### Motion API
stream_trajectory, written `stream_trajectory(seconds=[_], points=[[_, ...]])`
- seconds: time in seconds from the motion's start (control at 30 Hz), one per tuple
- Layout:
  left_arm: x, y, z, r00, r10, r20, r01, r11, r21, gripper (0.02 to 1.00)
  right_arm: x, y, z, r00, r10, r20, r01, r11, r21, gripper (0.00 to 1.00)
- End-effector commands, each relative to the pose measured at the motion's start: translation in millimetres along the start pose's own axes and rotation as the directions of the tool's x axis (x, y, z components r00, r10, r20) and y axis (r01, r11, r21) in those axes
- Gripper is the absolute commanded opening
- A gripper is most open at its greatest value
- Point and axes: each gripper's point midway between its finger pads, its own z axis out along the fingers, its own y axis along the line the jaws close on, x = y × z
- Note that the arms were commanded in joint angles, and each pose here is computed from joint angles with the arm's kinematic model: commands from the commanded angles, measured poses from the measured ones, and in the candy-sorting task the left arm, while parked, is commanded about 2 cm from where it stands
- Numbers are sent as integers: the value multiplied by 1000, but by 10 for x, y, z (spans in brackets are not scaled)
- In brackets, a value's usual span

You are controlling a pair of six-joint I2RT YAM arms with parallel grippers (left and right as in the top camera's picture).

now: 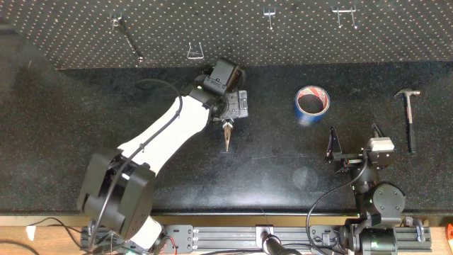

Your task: Place Tools Onto Pegboard

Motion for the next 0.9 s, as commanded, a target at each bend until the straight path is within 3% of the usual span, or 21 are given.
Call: stream_trajectory(seconds=[0.03,0.37,0.9], points=[[78,-3,35,997,16,-70,-17,1000,-7,998,7,11,-3,1000,7,1,-7,1000,-4,996],[-128,19,214,998,44,-47,-48,996,-76,998,7,11,-3,1000,8,1,-8,1000,-4,996],[-99,-2,390,997,50,-65,-55,996,-71,998,7,11,-3,1000,8,1,-8,1000,-4,996]])
